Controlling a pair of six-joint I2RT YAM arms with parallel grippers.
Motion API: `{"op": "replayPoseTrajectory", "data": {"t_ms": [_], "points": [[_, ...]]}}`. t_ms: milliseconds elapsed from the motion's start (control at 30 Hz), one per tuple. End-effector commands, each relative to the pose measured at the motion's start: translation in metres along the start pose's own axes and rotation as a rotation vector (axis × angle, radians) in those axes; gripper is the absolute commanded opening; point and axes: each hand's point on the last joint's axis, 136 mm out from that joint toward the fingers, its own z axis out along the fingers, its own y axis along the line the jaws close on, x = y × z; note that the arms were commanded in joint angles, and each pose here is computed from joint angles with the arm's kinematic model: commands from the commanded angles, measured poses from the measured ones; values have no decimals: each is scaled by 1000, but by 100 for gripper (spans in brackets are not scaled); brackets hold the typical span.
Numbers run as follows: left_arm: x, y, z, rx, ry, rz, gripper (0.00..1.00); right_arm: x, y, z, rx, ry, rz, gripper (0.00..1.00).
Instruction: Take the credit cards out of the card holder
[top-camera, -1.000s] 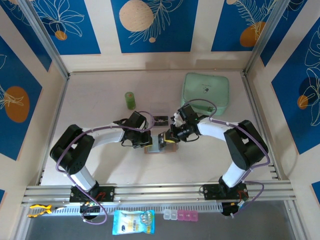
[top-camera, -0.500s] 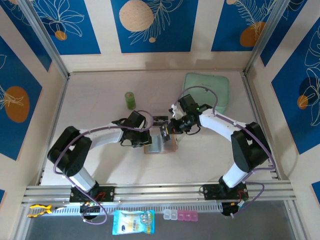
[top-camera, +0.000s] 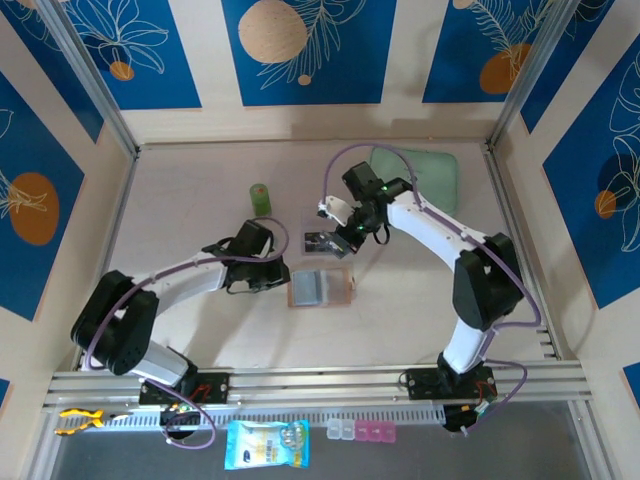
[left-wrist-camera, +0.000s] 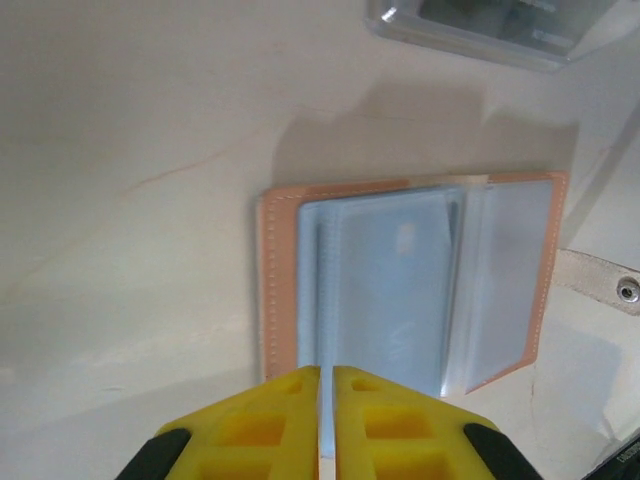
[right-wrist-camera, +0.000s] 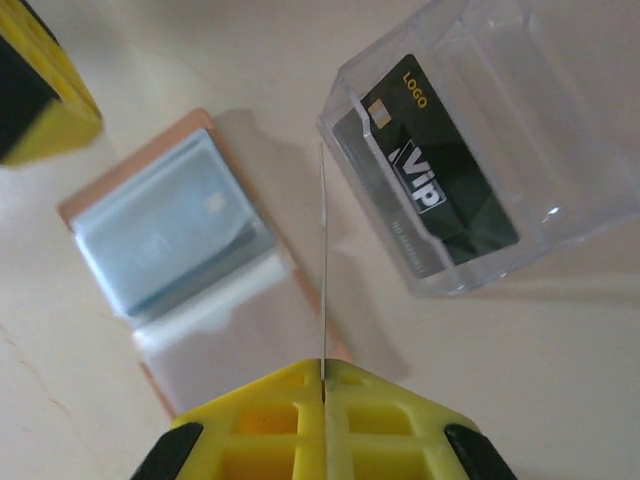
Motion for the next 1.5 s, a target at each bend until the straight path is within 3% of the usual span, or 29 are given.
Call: {"op": "replayPoseTrajectory", "data": {"t_ms": [0, 433, 1033, 1200, 1467], "points": [[-1, 5, -7, 2, -6, 1, 12, 5, -8, -1, 10, 104, -210, 0], [-4, 16, -12, 6, -17, -31, 12, -22, -30, 15, -19, 173, -370, 0], [-1, 23, -12, -9, -17, -53, 12, -27, -29, 48, -85, 204, -414, 0], [-1, 21, -12, 2, -13, -52, 13, -28, -35, 48, -59, 204, -400, 18], [-3, 10, -9, 36, 5, -26, 12, -44, -35, 22, 12, 108, -321, 20]]}}
